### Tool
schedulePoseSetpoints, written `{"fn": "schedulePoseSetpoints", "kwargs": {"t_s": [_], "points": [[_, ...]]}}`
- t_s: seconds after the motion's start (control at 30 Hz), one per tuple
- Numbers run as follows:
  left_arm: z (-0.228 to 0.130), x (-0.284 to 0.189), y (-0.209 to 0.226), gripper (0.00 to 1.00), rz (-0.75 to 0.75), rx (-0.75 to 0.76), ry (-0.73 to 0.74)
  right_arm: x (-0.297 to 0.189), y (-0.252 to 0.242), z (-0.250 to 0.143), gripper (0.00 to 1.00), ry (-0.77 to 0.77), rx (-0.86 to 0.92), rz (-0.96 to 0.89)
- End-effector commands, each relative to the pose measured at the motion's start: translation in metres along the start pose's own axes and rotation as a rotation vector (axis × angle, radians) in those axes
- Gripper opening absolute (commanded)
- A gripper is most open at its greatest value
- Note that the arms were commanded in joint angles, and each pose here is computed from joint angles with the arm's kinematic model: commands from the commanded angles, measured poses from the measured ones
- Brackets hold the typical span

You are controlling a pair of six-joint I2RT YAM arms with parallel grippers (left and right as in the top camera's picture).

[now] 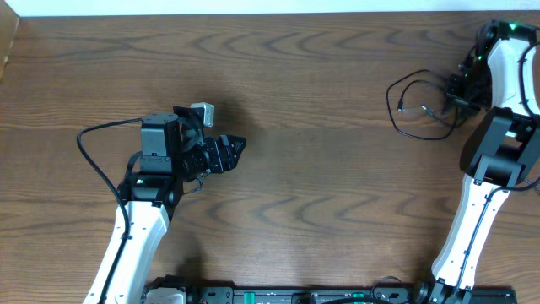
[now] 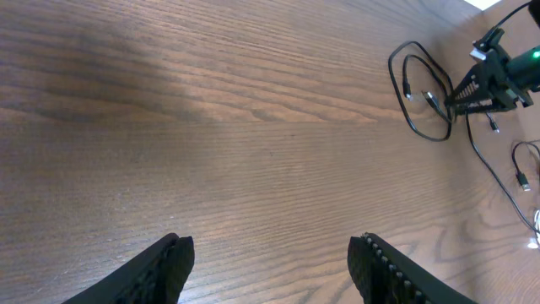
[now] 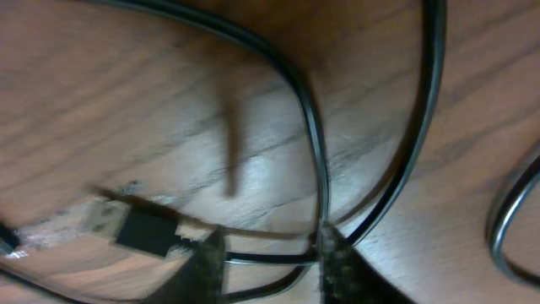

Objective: Untangle cables
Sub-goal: 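Carry the black cable off the table to the right and release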

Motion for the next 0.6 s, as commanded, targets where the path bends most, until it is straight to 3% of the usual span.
{"fn": "schedulePoseSetpoints", "kwargs": {"t_s": [0.0,0.27,0.43,0.57], "points": [[0.002,-0.002,0.000,0.64,0.003,0.021,-0.014,-0.004,-0.006,0.000,0.55,-0.012,0.010,-0.065],[0.004,-0.002,-0.001,0.64,-0.001,0.027,-0.024,0.001,-0.013,0.001,0.61,-0.016,0.013,-0.086],[0.004,-0.002,-0.001,0.64,-0.001,0.028,-0.024,0.014,-0.013,0.000,0.56,0.000,0.013,-0.086],[0.004,-0.002,-0.001,0.64,-0.003,0.031,-0.028,0.020,-0.013,-0.001,0.46,0.009,0.013,-0.086]]}}
Point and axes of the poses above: each gripper's point midway between its finger pads, its own x axis out along the fingers, its own y axis along the line the jaws close on, z = x × y, the point moved 6 cm from there along -x, back along the fingers, and after that the axes turned 8 degrees about -x, right-handed, at the moved point
